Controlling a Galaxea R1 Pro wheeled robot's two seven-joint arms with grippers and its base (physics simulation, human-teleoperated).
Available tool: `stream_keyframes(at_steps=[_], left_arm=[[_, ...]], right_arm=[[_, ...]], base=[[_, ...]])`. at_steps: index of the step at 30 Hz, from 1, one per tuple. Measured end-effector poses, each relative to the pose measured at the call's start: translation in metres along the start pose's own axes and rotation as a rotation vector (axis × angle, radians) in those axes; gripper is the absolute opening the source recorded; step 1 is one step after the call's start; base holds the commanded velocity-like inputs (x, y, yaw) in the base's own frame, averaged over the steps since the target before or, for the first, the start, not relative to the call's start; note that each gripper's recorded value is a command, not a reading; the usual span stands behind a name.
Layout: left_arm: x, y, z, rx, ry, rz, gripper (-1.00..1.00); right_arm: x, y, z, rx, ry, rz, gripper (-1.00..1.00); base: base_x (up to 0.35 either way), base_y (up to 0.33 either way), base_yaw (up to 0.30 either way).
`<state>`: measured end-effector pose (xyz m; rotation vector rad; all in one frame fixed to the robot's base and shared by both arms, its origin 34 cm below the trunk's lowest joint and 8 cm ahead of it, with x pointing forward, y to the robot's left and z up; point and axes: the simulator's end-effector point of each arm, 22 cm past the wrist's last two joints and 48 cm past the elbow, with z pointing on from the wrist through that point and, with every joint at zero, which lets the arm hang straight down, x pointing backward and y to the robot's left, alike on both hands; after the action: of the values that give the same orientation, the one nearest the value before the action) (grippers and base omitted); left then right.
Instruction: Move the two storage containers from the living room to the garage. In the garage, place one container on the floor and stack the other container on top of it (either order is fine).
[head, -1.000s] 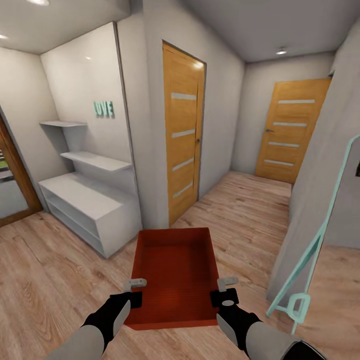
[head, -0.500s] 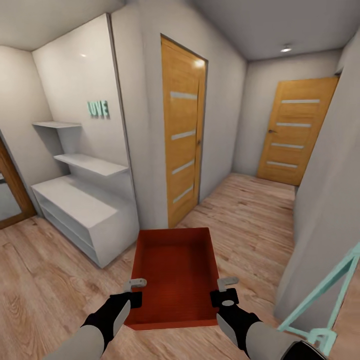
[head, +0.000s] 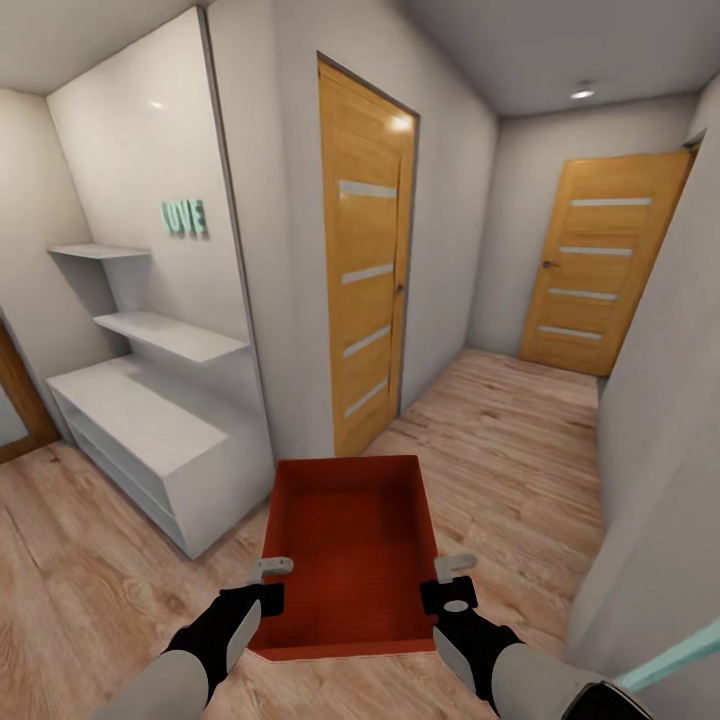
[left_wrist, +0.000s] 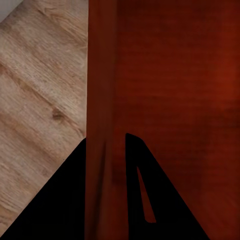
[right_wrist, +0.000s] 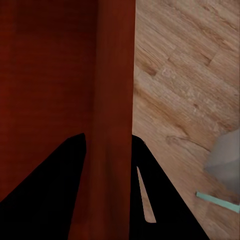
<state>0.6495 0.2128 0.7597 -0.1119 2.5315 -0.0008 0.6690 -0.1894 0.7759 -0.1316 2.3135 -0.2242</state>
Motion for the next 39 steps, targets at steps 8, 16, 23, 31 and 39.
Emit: stream_keyframes(at_steps=[8, 16, 23, 31, 39], left_arm=[[0.0, 0.0, 0.0, 0.0, 0.0, 0.0, -1.0], [0.0, -0.0001, 0.0, 0.0, 0.0, 0.0, -1.0], [0.0, -0.0001, 0.0, 0.0, 0.0, 0.0, -1.0], [0.0, -0.0001, 0.0, 0.0, 0.0, 0.0, -1.0], [0.0, -0.0001, 0.0, 0.0, 0.0, 0.0, -1.0]], right_arm=[[0.0, 0.0, 0.0, 0.0, 0.0, 0.0, -1.0], [0.0, -0.0001, 0.0, 0.0, 0.0, 0.0, -1.0], [0.0, -0.0002, 0.0, 0.0, 0.0, 0.0, -1.0], [0.0, -0.0002, 0.0, 0.0, 0.0, 0.0, -1.0], [0.0, -0.0001, 0.0, 0.0, 0.0, 0.0, -1.0]], base=[[0.322, 0.0, -0.035], [0.322, 0.0, -0.169], [0.322, 0.0, -0.239], [0.322, 0.0, -0.241], [0.322, 0.0, -0.241]])
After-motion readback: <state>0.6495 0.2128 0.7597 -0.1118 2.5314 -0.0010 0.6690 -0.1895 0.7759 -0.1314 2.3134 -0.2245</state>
